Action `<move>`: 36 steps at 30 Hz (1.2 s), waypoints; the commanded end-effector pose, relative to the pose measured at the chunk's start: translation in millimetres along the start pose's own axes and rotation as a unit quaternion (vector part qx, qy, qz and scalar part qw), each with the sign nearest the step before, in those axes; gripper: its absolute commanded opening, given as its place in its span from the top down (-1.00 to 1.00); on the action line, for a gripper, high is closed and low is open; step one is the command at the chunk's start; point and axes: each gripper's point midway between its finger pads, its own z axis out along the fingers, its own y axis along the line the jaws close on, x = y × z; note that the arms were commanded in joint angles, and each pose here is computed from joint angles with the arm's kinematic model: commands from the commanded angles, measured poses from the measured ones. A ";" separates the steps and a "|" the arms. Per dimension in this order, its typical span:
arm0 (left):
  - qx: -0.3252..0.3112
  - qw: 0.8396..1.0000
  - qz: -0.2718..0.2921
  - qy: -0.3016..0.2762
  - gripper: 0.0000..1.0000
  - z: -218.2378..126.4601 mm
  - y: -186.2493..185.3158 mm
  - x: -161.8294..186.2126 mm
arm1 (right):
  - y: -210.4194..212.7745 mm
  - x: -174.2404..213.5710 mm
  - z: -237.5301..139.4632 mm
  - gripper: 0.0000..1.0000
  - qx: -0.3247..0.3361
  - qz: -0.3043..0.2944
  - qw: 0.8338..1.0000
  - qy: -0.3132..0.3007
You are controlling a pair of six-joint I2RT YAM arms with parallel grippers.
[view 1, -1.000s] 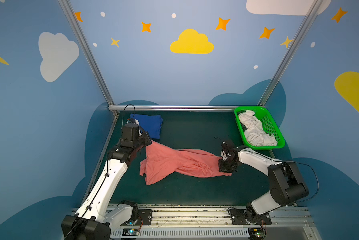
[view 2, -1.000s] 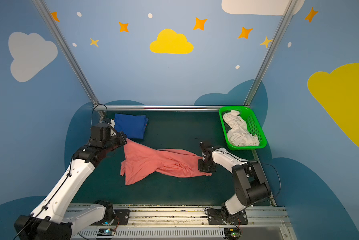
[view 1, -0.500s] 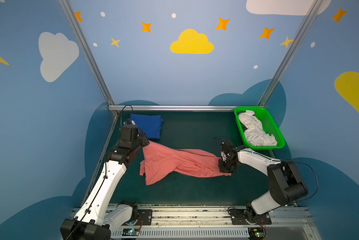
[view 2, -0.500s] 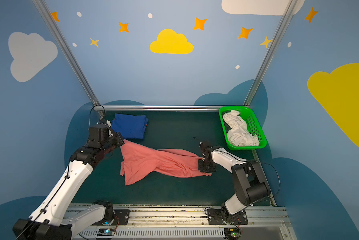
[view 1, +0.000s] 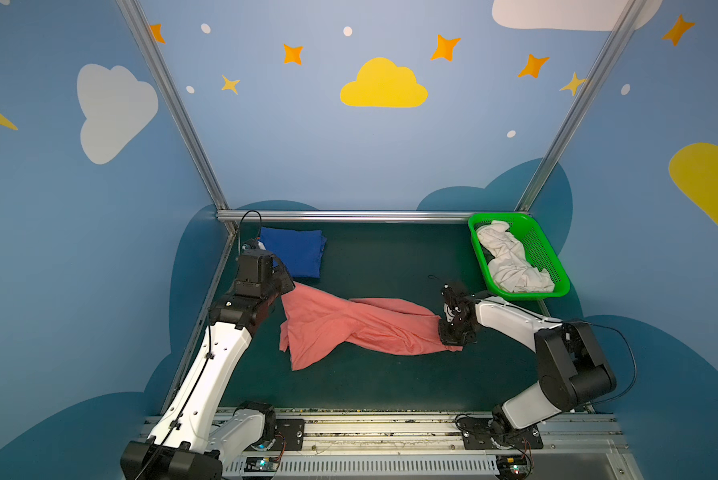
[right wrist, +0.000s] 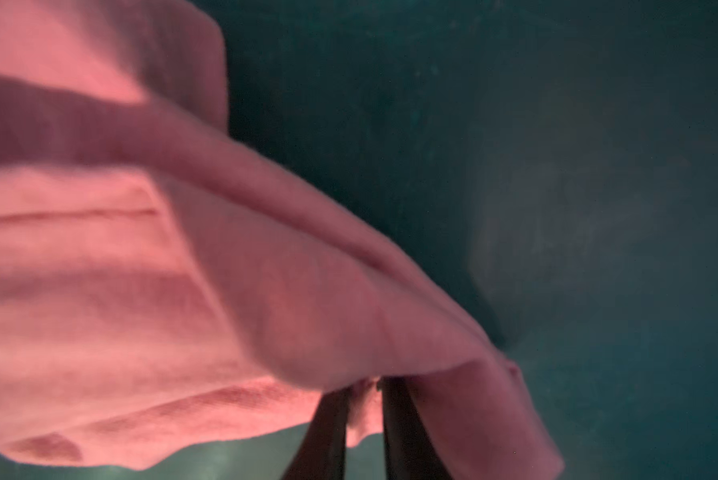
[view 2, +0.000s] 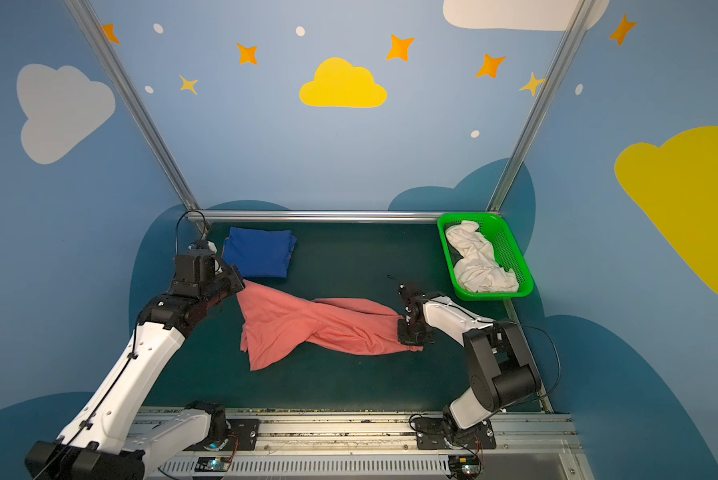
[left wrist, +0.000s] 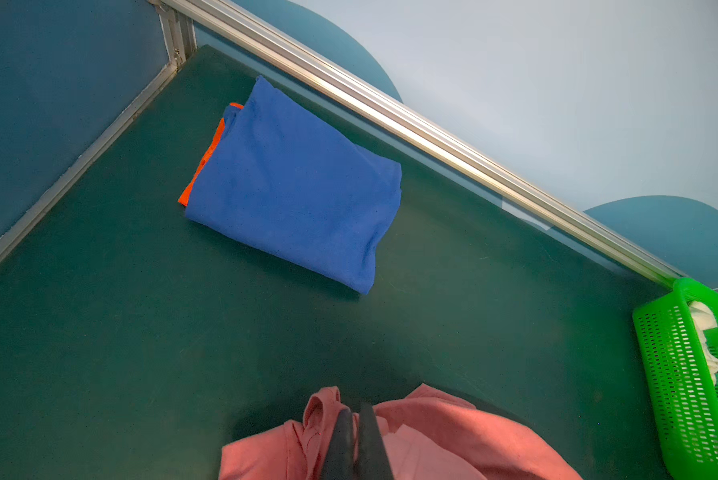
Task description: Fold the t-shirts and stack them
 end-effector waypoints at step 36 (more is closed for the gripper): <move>0.234 0.933 0.018 -0.272 0.90 -217.4 -83.1 -132.7 | -5.9 -41.6 -354.3 1.00 -0.089 -0.054 0.885 -0.455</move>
